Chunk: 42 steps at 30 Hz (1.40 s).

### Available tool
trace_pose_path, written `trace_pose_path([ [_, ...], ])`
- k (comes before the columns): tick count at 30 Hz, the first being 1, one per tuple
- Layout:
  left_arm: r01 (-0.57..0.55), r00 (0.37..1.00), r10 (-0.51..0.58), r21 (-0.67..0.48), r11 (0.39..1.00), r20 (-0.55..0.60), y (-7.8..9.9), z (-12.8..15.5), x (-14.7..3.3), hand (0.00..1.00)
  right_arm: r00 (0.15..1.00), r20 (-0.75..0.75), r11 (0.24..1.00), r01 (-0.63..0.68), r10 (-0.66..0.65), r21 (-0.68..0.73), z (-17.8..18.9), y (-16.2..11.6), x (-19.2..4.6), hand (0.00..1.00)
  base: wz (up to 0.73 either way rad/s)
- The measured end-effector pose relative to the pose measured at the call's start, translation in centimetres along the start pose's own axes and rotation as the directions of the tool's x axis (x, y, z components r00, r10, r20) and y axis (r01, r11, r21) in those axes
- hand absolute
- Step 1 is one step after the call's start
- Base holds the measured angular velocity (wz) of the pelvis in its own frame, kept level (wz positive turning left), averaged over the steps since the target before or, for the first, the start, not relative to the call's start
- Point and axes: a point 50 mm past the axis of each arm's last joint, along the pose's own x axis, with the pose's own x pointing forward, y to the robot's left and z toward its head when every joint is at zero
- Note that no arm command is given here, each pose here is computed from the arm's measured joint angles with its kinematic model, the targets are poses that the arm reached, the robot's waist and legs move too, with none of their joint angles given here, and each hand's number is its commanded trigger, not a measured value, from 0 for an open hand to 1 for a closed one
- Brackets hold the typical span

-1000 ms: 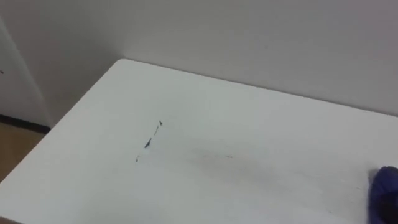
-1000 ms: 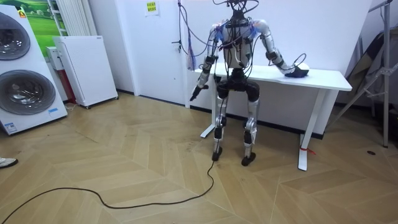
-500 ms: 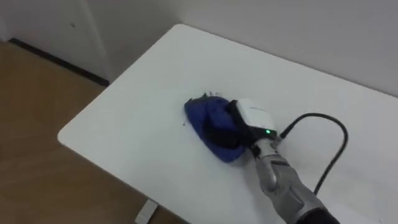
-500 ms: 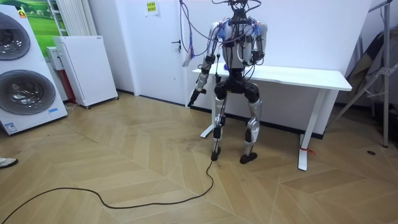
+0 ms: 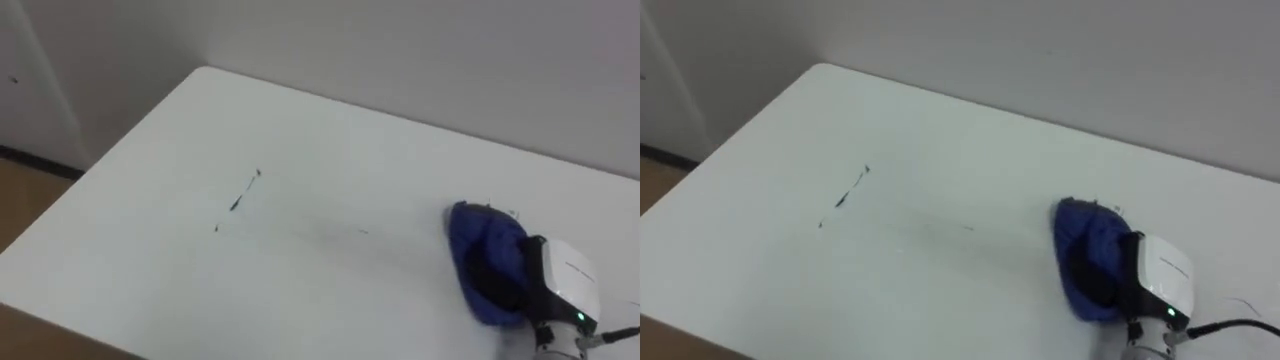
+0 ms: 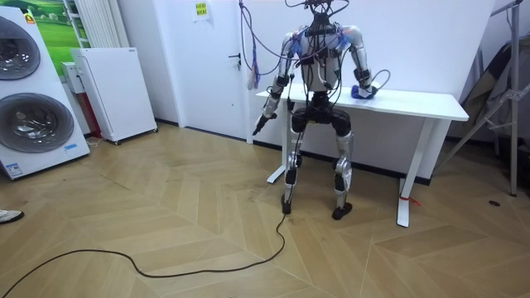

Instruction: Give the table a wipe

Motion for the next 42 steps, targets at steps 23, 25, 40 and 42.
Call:
trace_pose_path([
  [23, -0.038, 0.996, 0.035, -0.03, 0.999, -0.08, -0.4, -2.7, -1.3, 0.0, 0.991, -0.121, 0.993, 0.067, -0.055, 0.094, -2.7, 0.1, -4.1, 1.0, -0.05],
  [25, -0.087, 0.994, 0.085, -0.039, 0.995, -0.065, 0.4, -2.5, -1.2, 0.0, 0.959, -0.272, 0.989, 0.111, -0.08, 0.1, -6.1, -0.4, -6.2, 1.0, -0.03],
  [40, -0.022, 0.997, 0.023, 0.012, 1.0, -0.072, -2.5, -2.0, -1.6, 0.0, 0.975, -0.217, 0.998, 0.054, -0.048, 0.024, -1.8, -1.5, -1.1, 1.0, -0.38],
  [42, -0.014, 0.998, 0.015, 0.017, 1.0, -0.066, -2.8, -1.6, -1.6, 0.0, 0.996, -0.086, 1.0, -0.001, 0.003, 0.029, 1.9, -0.6, 0.0, 1.0, 0.08],
])
